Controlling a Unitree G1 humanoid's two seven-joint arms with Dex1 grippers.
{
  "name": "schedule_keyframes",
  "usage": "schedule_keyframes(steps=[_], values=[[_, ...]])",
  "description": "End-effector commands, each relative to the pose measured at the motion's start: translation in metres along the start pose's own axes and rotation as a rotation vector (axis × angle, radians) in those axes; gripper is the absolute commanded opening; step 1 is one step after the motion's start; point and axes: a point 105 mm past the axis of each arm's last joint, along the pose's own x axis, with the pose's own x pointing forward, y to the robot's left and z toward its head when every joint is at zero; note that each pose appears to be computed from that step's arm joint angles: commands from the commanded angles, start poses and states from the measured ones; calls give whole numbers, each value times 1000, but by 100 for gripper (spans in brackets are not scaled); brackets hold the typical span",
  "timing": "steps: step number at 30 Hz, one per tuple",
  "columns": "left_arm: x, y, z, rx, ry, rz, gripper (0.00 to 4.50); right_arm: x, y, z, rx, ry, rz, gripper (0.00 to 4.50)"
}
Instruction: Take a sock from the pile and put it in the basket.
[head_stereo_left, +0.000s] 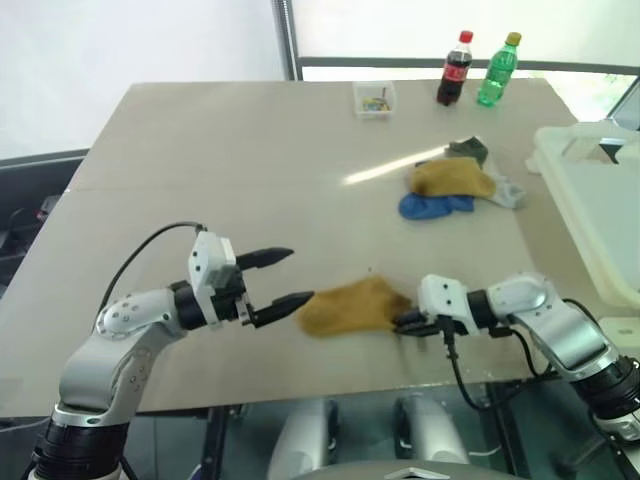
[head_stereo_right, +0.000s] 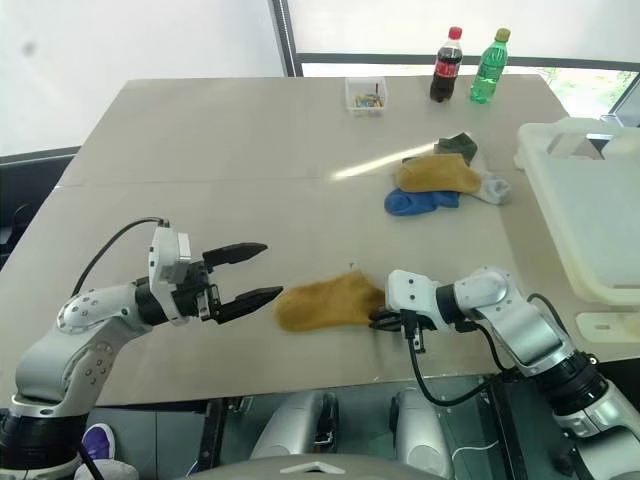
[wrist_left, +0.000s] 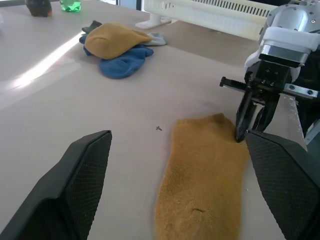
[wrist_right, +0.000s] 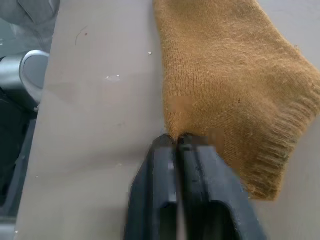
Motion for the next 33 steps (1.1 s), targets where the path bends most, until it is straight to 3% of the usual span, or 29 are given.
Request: schedule_keyframes(steps=[1, 2, 8, 13, 17, 20, 26, 27, 28, 33], values=[[2, -1, 3, 26, -2, -18, 450, -11, -8, 17, 4, -79, -106, 238], [2, -1, 2, 25, -1, -20, 450, -13, -7, 21, 20, -102, -108, 286], [1, 0, -35, -42, 147, 42, 450, -27, 6, 31, 160, -201, -77, 286], [7, -2, -50, -128, 134, 104, 450, -27, -33, 20, 213, -165, -343, 286], [10, -3, -62, -196, 142, 145, 450, -13, -46, 13, 214, -141, -387, 286], [11, -2, -71, -209, 173, 158, 376, -3, -58, -3, 241, -77, -426, 290], [23, -2, -70, -212, 152, 147, 76, 3, -50, -4, 226, -70, -365, 2], [24, -3, -69, -211, 147, 143, 27, 1, -50, -4, 226, -70, -369, 0], [25, -3, -67, -208, 142, 137, 5, -2, -50, -3, 230, -73, -375, 0], [31, -6, -53, -188, 105, 85, 5, -22, -40, 2, 236, -78, -386, 0]])
